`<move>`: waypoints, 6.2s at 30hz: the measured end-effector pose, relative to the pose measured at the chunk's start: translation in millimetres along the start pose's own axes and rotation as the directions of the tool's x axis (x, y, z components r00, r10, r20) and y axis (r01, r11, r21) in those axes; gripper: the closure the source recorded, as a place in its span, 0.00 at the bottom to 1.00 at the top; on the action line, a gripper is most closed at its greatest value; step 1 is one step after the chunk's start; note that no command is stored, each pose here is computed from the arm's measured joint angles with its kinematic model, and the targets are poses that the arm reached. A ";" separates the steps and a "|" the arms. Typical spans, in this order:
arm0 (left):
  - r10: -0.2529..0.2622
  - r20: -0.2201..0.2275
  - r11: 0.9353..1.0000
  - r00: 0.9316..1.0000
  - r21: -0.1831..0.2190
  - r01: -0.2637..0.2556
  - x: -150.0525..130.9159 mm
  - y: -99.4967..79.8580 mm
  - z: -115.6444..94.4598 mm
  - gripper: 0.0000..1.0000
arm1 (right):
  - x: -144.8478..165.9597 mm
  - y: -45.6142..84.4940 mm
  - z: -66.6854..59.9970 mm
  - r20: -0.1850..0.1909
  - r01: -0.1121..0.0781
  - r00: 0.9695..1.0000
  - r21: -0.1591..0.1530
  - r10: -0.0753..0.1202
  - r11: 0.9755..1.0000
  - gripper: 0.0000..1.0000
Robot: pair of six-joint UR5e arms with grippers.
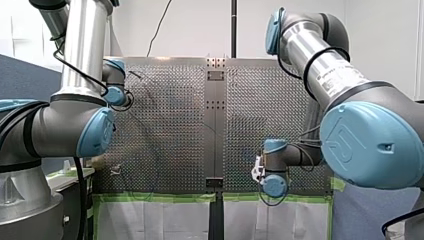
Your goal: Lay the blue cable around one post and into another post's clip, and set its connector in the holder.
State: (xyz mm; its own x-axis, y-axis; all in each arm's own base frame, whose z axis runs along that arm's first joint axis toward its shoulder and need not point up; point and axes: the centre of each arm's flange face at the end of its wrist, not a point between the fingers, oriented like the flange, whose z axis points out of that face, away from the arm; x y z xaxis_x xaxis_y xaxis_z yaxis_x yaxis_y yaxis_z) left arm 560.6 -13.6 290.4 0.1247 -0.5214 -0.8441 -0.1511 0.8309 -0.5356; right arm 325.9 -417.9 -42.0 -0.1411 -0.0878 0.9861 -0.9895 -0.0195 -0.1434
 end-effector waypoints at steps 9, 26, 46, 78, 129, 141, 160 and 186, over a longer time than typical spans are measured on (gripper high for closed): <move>0.001 0.001 1.000 1.000 -0.001 -0.001 -0.1 0.1 0.0 0.00 | -7.8 39.7 -4.7 0.011 0.003 1.000 -0.001 -0.003 1.000 1.00; 0.003 0.000 1.000 1.000 0.000 -0.003 0.0 -0.1 0.1 0.00 | -44.1 95.7 28.5 -0.020 -0.041 0.999 -0.007 0.040 0.999 1.00; 0.003 0.000 1.000 1.000 0.002 -0.003 0.1 -0.5 0.0 0.00 | -75.6 170.7 116.7 -0.202 -0.106 0.975 -0.038 0.097 0.994 1.00; 0.002 0.001 1.000 1.000 0.000 -0.002 0.2 -0.1 0.2 0.00 | -146.0 228.3 48.1 -0.102 0.081 0.992 0.008 -0.080 0.997 0.97; 0.000 -0.001 1.000 1.000 -0.001 0.000 0.3 -0.3 -0.2 0.00 | 44.0 141.4 118.6 -0.249 0.044 0.968 0.240 0.018 0.970 0.97; -0.001 -0.005 1.000 1.000 -0.003 0.001 0.9 0.0 -0.6 0.00 | 38.5 151.4 118.5 -0.214 0.016 0.977 0.178 0.022 0.984 0.97; -0.001 -0.010 1.000 1.000 -0.002 0.001 1.9 -1.3 -1.4 0.00 | -0.3 144.8 116.8 -0.141 0.083 0.988 0.194 -0.056 0.977 0.97; -0.002 -0.005 1.000 1.000 -0.016 0.002 2.2 -0.8 -2.0 0.00 | 42.3 66.8 99.4 -0.167 0.127 0.982 0.250 -0.086 0.960 0.95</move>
State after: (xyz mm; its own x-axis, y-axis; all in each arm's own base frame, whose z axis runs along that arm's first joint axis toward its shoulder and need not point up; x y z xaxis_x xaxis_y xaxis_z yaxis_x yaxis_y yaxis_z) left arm 559.1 -15.8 289.0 0.1203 -0.5239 -0.8433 -0.1665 0.8267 -0.5374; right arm 257.0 -521.9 -18.2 -0.0588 0.0814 0.9950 -0.9596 -0.2793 -0.0339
